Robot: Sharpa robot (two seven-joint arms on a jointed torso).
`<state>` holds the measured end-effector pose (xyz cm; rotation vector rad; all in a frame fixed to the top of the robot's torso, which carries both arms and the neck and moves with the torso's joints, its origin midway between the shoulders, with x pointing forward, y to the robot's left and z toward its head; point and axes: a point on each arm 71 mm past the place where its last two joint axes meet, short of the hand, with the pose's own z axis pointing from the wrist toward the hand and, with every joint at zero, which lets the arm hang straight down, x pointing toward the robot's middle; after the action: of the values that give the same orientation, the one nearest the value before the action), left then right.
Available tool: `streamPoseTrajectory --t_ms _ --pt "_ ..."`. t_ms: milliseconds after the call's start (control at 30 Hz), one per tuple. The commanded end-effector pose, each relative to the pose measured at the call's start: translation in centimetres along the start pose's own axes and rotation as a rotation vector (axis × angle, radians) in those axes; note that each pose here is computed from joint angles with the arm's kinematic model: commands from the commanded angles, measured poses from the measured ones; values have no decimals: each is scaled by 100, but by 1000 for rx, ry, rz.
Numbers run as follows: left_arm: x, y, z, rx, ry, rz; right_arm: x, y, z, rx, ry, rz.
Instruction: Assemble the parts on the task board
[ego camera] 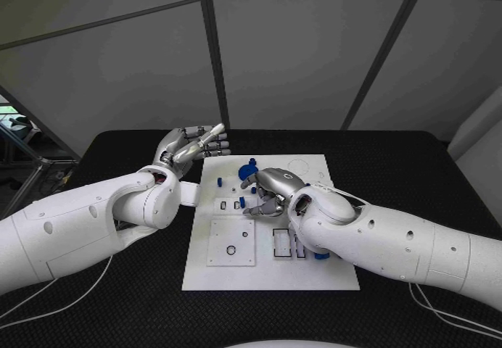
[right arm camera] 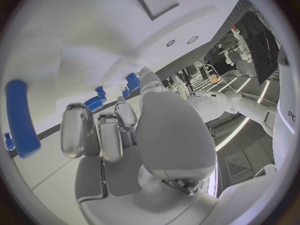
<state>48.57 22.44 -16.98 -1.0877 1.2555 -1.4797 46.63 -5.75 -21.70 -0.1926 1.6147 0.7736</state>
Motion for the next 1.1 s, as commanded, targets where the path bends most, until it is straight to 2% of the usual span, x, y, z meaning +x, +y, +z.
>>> streamPoseTrajectory --t_ms 33,400,533,600,700,800,867,1000,1100 --pt "3 -14 5 6 11 -3 -58 32 -13 -24 -66 14" --pt "-26 -5 11 0 10 -2 -115 111 -117 -80 -70 91" --pt "-76 6 19 -5 11 -1 -236 123 -144 -134 -74 160" --pt "-123 15 26 -10 7 2 -326 99 -160 -154 -82 212" --pt "-199 39 33 -36 15 22 -511 47 -178 -177 -126 310" --pt "-228 79 36 -85 69 71 -697 -19 -204 -186 -189 402" --pt "-232 121 31 -135 137 154 -884 -107 -224 -185 -250 478" --pt "-244 170 32 -212 198 272 -1187 -400 -190 -127 -318 546" --pt "-252 177 45 -258 227 341 -1321 -582 -206 -83 -344 576"
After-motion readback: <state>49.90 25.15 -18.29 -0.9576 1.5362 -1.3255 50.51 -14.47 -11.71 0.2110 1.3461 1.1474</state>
